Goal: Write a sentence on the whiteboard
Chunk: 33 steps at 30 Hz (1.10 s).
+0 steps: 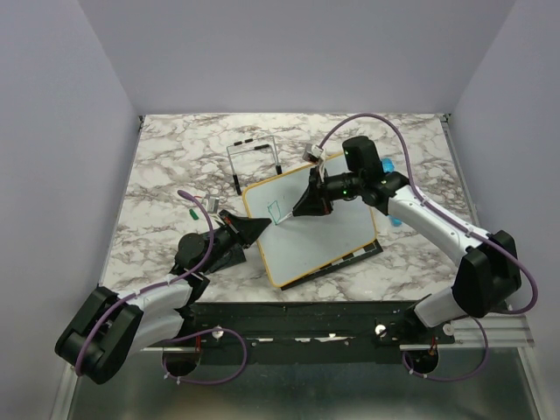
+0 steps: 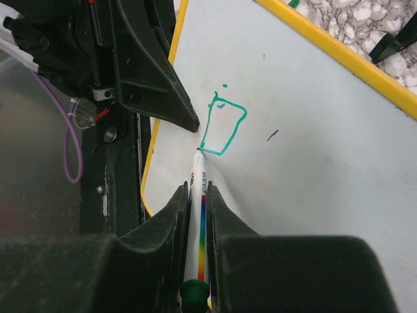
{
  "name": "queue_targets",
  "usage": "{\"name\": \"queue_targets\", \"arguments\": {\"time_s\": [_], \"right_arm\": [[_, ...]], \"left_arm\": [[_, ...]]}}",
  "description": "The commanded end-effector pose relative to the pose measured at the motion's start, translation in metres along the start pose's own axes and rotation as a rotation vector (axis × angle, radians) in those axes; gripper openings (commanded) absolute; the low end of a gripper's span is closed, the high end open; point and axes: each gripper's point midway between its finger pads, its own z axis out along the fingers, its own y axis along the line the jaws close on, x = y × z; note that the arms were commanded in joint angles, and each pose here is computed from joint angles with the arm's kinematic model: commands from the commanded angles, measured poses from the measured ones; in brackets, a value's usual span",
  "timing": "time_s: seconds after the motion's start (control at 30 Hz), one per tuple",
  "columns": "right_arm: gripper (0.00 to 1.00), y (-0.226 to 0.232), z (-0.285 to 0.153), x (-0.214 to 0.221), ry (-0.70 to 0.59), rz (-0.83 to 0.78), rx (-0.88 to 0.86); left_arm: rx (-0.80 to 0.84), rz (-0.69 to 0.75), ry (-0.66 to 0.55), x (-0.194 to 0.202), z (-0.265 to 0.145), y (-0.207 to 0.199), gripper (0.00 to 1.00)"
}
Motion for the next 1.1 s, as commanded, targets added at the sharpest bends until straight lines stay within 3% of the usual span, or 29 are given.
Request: {"name": "queue_targets", "arguments": {"time_s": [0.0,0.3,0.57,1.07], "right_arm": [[0.01,-0.003,0.007,-0.004,0.011,0.015,-0.003],[0.01,0.013,-0.018,-0.039,-0.073,-0.058,0.004],[0.01,-0.008,-0.037,-0.032,-0.091,-0.054,0.074],[0.01,-0.02,-0.026,-0.03,-0.081,-0.012,0.049]], "left_arm": [[-0.007,0.102,0.053,0.015,-0.005,0.01,0.0],[-0.011,0.102,0.053,0.015,-0.006,0.012,0.0],[-0.005,0.1,0.055,0.016,-0.005,0.01,0.0],[0.0,0.102,0.055,0.015,-0.004,0.009,0.0]]}}
